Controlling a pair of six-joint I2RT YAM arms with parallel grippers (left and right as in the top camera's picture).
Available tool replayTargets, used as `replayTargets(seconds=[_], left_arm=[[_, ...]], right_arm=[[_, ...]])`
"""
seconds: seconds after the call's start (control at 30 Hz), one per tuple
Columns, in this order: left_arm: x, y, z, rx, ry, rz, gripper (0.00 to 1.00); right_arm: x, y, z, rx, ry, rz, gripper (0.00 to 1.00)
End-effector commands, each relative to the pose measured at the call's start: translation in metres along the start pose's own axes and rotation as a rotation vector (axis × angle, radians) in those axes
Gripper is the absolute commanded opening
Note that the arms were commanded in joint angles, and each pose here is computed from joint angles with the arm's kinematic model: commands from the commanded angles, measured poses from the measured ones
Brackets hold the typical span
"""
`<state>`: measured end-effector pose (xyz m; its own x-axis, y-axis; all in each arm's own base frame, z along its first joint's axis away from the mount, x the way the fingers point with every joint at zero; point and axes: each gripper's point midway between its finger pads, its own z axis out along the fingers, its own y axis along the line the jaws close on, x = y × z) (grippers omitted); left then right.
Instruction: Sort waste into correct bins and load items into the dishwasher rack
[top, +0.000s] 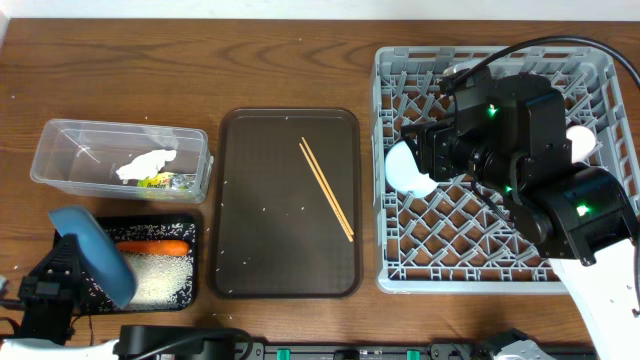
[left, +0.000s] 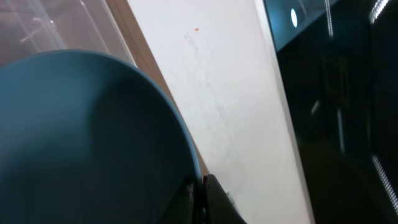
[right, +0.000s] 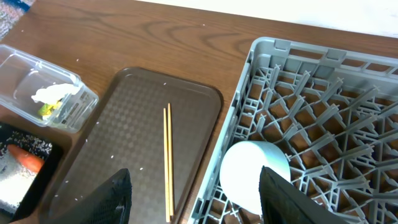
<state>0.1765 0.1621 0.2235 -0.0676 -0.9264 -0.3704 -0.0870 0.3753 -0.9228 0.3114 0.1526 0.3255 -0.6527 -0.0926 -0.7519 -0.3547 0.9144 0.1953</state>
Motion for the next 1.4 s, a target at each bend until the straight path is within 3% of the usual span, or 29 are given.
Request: replayTargets(seconds=[0.0,0.43,0.77,0.9,1.03,1.1,1.37], left_arm=[[0.002,-0.01,0.006,0.055,0.016,0.072,0.06],[0.011,-0.015,0.021,0.102,0.093,0.166,0.06],[0.015,-0.002,0.021,0.024,0.12,0.155,0.1],[0.017,0.005,0.021,-0.014,0.136,0.153,0.06],[0.017,-0.001,0.021,0.016,0.127,0.143,0.06],[0.012,-0.016,0.021,0.105,0.093,0.145,0.06],[0.008,-0.012,0.022,0.101,0.089,0.2,0.06]], right_arm=[[-0.002,-0.006,-0.001,0.014,-0.006,0.021,0.58],[0.005,-0.007,-0.001,0.019,0.022,0.023,0.59],[0.004,-0.007,-0.001,0.019,0.02,0.023,0.58],[0.004,-0.007,-0.001,0.018,0.017,0.023,0.59],[0.002,-0.006,-0.001,0.017,0.01,0.022,0.59],[0.002,-0.006,-0.001,0.018,0.01,0.022,0.59],[0.004,-0.007,-0.001,0.019,0.02,0.023,0.59]])
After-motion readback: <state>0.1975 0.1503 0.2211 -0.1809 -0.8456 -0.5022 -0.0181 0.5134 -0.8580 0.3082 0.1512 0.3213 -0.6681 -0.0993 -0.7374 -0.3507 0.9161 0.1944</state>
